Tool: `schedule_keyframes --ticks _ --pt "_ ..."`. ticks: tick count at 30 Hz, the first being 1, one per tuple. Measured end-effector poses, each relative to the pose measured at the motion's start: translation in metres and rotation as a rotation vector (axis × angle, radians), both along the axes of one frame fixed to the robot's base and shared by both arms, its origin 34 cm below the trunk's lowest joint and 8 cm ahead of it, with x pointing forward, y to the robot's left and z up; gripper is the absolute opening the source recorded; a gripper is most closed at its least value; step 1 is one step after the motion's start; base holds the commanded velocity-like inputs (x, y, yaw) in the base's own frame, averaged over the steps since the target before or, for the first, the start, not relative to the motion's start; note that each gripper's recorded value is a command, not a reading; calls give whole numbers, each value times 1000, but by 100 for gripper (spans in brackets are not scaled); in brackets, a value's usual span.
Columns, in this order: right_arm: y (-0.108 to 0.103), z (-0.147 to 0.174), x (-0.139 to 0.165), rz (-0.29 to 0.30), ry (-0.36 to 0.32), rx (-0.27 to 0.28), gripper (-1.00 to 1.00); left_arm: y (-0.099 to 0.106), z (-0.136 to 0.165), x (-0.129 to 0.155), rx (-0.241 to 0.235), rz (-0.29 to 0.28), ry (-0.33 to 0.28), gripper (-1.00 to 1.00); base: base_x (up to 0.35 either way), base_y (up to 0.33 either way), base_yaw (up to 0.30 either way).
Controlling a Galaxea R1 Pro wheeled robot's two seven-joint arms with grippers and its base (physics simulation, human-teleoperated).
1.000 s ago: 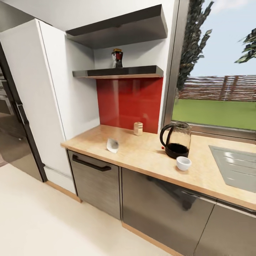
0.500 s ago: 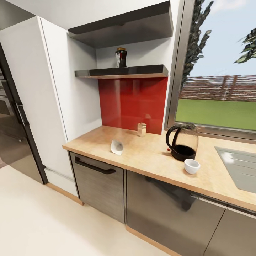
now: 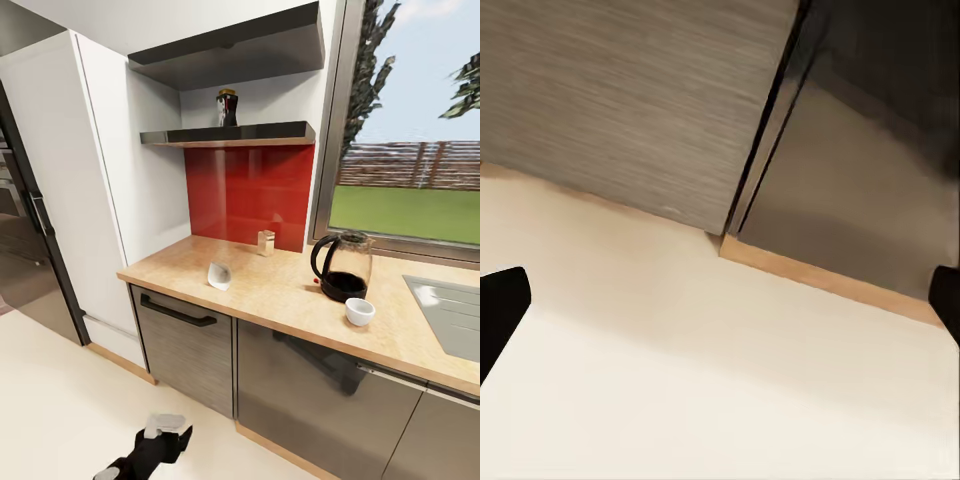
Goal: Set up a coffee station on the kitchen countertop: keep the coffee maker on the countertop, move the bottle of coffee from the kitchen shelf to the counter next to the coffee maker, place a paper coffee filter on top of the coffee maker, put the saucer next to the coffee maker with the coffee cup on the saucer, and place the electric kettle next to the coffee maker.
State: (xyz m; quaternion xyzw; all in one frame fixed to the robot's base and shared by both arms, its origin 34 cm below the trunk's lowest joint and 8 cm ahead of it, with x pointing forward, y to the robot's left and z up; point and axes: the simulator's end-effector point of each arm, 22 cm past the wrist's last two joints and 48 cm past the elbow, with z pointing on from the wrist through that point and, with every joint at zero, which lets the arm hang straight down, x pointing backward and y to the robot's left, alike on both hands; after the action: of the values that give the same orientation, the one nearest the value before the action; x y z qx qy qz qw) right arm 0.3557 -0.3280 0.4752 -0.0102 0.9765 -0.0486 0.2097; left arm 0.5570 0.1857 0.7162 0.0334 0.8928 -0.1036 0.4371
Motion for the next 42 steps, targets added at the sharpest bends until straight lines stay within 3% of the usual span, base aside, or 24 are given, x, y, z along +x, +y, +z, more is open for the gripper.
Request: schedule_keyframes --ticks 10,11,12,16,18,20,21,23,24,25,28,30,34,38,42 --pt "0 0 0 0 0 0 100 -70 84 -1 -287 -204 -52 100 0 0 0" --pt "0 0 0 -1 0 -1 100 -81 106 8 -344 -228 -86 100 0 0 0" --pt "0 0 0 -1 0 -1 100 -86 122 17 -371 -239 -114 100 0 0 0" --pt "0 0 0 -1 0 -1 100 -99 172 49 -436 -272 -178 100 0 0 0" --pt "0 -1 -3 -1 7 -1 100 -113 231 81 -470 -302 -273 100 0 0 0" --pt "0 -3 -8 -1 17 -1 100 -117 261 96 -473 -316 -326 100 0 0 0" --pt "-1 -4 -13 -2 27 -1 100 -120 290 109 -473 -327 -376 100 0 0 0" --pt "0 -3 -12 0 4 -1 100 -114 381 149 -431 -311 -534 100 0 0 0" --pt "-1 0 -5 4 -36 -3 100 -100 407 171 -391 -196 -570 100 0 0 0" --pt "-3 1 -5 5 -43 -5 100 -86 414 183 -358 -113 -578 100 0 0 0" --pt "-6 -3 -17 5 -26 -8 100 -77 417 195 -295 -24 -589 100 0 0 0" --pt "-6 -4 -21 12 -18 -10 100 -78 416 201 -272 -5 -597 100 0 0 0" --pt "0 -9 -38 125 25 -29 100 -76 391 240 -138 49 -593 100 0 0 0" --pt "3 -11 -46 178 37 -33 100 -73 358 258 -35 60 -547 100 0 0 0" --pt "4 -11 -47 189 34 -34 100 -72 349 264 -17 66 -557 100 0 0 0"
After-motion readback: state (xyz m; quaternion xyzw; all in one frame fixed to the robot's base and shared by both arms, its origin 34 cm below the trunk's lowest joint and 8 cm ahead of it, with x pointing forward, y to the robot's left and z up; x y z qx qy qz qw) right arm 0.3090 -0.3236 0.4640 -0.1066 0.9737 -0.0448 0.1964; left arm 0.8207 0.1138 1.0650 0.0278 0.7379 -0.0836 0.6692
